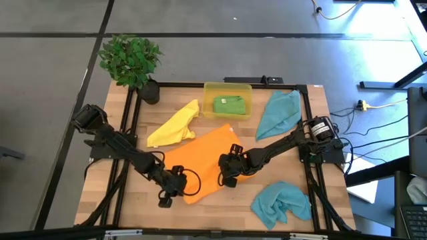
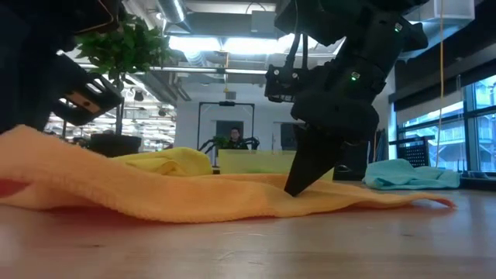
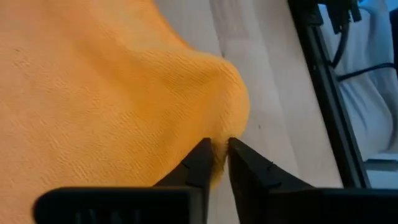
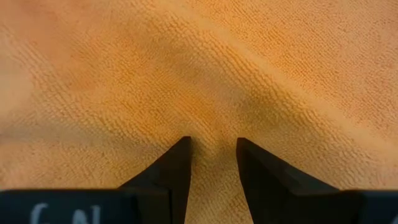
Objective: Fold microfiber towels
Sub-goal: Fold the orange microfiber cloth
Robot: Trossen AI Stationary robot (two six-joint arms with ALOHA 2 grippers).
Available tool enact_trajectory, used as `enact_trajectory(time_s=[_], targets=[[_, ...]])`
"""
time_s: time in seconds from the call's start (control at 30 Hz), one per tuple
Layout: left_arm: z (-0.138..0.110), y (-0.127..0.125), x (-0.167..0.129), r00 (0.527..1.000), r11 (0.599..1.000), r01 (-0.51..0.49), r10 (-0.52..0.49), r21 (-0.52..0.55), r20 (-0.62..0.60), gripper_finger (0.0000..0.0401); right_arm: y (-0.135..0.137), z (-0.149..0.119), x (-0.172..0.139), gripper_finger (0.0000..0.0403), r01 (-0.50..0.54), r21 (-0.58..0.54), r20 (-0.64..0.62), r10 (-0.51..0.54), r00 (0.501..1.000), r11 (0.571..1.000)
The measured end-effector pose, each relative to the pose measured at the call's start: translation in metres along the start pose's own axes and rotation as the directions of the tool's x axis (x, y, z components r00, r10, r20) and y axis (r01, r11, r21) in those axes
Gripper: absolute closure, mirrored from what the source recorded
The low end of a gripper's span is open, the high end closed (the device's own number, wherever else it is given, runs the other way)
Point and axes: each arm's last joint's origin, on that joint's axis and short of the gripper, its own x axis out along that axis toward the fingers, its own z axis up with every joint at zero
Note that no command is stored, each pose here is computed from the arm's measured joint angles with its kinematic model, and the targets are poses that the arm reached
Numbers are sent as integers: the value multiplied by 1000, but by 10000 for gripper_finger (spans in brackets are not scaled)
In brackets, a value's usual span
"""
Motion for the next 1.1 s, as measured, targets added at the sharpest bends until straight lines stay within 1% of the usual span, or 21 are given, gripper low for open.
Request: enact_trajectory(time_s=[0.1, 0.17, 0.23, 0.3, 0.37, 0.47, 0.57, 0.67, 0.73, 0.83, 0.97, 1.03, 1.1], targets=[[0, 0, 0, 1000, 1000, 6, -6, -1, -3, 321, 0, 0, 0, 273, 2, -2, -3, -2, 1000, 1000], [-1, -2, 0, 999, 999, 38, -38, -10, -15, 305, 0, -1, 0, 273, 3, -2, -6, -3, 1000, 1000], [-2, -5, 1, 997, 997, 70, -71, -21, -30, 293, 0, -1, 0, 273, 3, -3, -7, -3, 1000, 1000], [-5, -7, 2, 996, 997, 78, -78, -15, -46, 286, 0, -1, 0, 273, 3, -3, -7, -3, 1000, 1000], [-6, -10, 2, 996, 997, 76, -76, -7, -44, 284, 0, -1, 0, 273, 3, -3, -7, -3, 1000, 1000], [-6, -10, 2, 999, 999, 48, -48, -5, -25, 283, 0, -1, 0, 273, 3, -3, -7, -4, 1000, 1000], [-4, -14, 2, 997, 997, 73, -73, 6, 7, 283, 0, -1, 0, 273, 4, -4, -8, -4, 1000, 1000], [-3, -27, 1, 990, 991, 113, -119, 77, 71, 283, 0, -1, 0, 273, 4, -5, -8, -4, 1000, 1000], [-6, -36, 1, 988, 988, 96, -109, 123, 108, 283, 0, -1, 0, 273, 4, -13, -8, -4, 1000, 1000], [-14, -46, 8, 989, 984, 62, -82, 164, 121, 283, 0, -1, 0, 273, 3, -22, -7, -4, 1000, 1000], [-25, -55, 27, 986, 978, 87, -112, 188, 126, 283, 0, -1, 0, 273, 3, -22, -7, -3, 1000, 1000], [-30, -55, 38, 987, 980, 91, -112, 176, 113, 283, 0, -1, 0, 273, 3, -22, -7, -3, 1000, 1000], [-33, -51, 46, 991, 983, 67, -85, 170, 103, 285, 0, -1, 0, 273, 3, -22, -6, -3, 1000, 1000]])
